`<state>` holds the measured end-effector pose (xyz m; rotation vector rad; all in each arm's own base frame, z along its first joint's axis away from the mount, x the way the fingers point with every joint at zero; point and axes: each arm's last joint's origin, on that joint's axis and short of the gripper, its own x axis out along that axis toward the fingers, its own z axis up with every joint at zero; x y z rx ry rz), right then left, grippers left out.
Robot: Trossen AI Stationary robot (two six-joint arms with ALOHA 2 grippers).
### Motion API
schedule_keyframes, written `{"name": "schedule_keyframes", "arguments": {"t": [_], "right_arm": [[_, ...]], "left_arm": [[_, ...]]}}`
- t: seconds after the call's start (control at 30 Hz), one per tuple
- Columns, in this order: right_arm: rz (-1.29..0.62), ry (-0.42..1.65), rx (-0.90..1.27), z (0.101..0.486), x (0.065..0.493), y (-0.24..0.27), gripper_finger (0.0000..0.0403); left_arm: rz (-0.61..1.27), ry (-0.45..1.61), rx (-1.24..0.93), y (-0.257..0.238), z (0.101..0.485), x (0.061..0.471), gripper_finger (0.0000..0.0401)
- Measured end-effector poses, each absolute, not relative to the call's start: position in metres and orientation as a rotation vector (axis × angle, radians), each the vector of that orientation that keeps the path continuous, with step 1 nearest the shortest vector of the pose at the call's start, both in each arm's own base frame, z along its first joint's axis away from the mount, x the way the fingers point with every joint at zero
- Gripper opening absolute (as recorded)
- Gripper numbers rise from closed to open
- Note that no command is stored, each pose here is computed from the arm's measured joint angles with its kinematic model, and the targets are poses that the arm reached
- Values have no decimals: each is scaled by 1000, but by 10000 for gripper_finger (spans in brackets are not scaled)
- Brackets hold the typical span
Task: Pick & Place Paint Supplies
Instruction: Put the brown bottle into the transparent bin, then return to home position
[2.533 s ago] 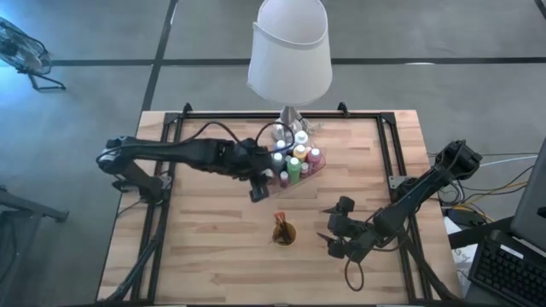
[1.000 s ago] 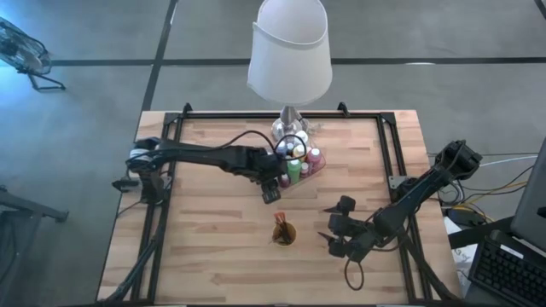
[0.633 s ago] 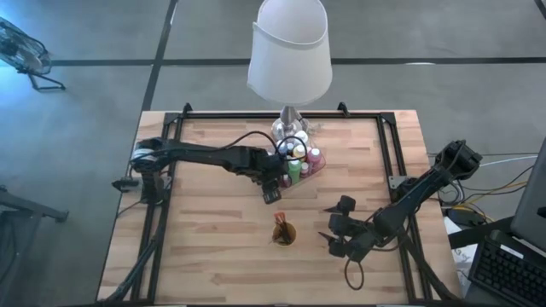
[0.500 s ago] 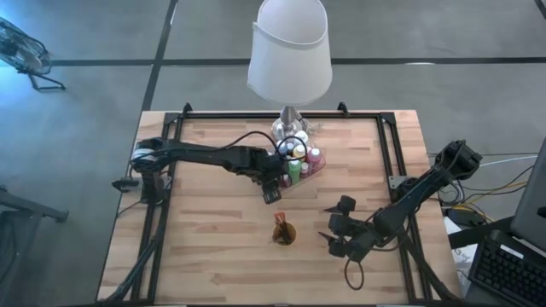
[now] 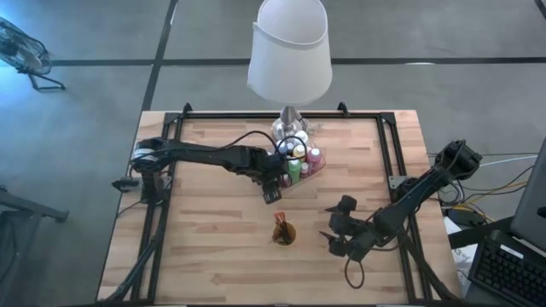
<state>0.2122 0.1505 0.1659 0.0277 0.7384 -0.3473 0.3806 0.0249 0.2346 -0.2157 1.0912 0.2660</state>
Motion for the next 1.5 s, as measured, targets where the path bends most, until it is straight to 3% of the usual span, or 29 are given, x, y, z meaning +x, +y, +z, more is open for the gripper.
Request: {"name": "schedule_keyframes", "arguments": {"t": [0.27,0.57,0.93,1.17,1.5], "right_arm": [[-355,742,33,163,211,149,364],[-354,741,35,163,211,149,364],[-356,740,39,163,211,149,363],[-356,741,38,163,211,149,364],[-351,744,21,163,211,149,363]], "left_arm": [[252,1102,-227,25,234,379,198],[244,1090,-217,25,240,381,206],[238,1105,-203,25,255,381,206],[221,1134,-170,25,286,378,200],[243,1024,-53,7,354,361,144]]}}
